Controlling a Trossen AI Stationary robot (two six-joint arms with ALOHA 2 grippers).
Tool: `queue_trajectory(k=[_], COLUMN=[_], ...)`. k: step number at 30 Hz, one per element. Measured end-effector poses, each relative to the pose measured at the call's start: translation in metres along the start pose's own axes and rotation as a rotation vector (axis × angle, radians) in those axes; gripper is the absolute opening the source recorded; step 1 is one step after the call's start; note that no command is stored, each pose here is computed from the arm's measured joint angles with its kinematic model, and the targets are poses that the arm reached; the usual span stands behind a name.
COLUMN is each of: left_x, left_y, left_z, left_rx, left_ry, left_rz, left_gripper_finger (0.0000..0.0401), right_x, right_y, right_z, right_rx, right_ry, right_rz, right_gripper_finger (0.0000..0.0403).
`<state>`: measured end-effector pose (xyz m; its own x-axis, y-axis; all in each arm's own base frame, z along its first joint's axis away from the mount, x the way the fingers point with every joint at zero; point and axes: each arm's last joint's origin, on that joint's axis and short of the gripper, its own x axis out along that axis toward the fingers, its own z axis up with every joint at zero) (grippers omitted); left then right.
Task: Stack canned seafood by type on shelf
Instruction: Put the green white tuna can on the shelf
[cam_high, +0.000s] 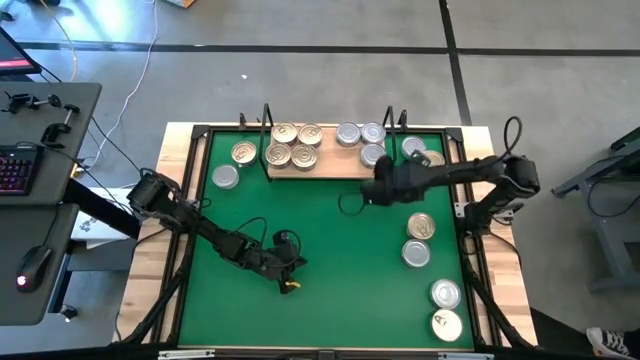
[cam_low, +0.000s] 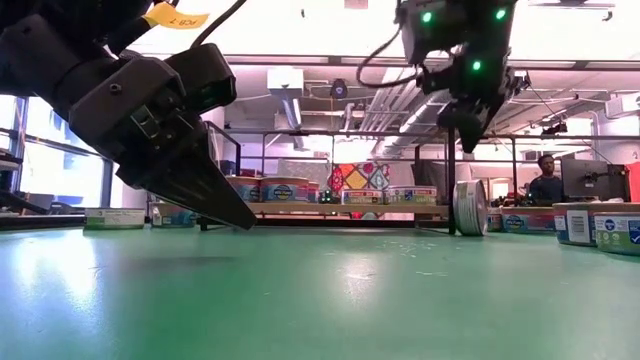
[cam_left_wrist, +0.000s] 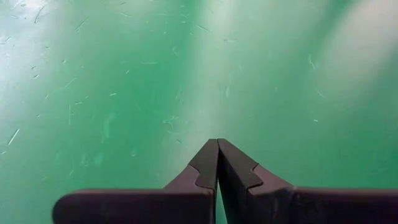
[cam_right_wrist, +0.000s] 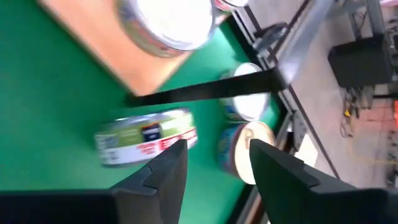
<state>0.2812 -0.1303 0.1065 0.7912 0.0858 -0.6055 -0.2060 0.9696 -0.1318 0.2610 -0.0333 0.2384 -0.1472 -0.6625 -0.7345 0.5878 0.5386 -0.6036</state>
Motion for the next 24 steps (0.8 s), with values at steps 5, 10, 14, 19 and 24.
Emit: queue_trajectory(k=[5,10,14,19,24], left_x=[-0.001,-0.001,-0.001,-0.002,-0.002], left_y=[-0.001,-0.001,-0.002,-0.004,-0.004], left_z=[-0.001,-0.001,-0.001,-0.002,-0.002], left_rx=[0.003,0.002,0.004,0.009,0.008], left_ry=[0.0,-0.001,-0.002,-0.019,-0.026], left_rz=[-0.002,-0.002,-0.002,0.011,0.018], left_gripper_finger=[0.0,0.0,0.0,0.0,0.0], right_x=[0.017,0.008,-0.005,0.007,0.03], right_y=[-0.014,-0.02,-0.031,-0.046,-0.038], right_z=[0.009,0.004,-0.02,-0.059,-0.067], right_rx=[-0.076,-0.203,-0.281,-0.082,0.14], right_ry=[0.091,0.091,0.01,-0.11,-0.216], right_rz=[0.026,0.104,0.175,0.289,0.386], right_gripper_finger=[0.0157,0.0153,0.0153,0.0153,0.0153])
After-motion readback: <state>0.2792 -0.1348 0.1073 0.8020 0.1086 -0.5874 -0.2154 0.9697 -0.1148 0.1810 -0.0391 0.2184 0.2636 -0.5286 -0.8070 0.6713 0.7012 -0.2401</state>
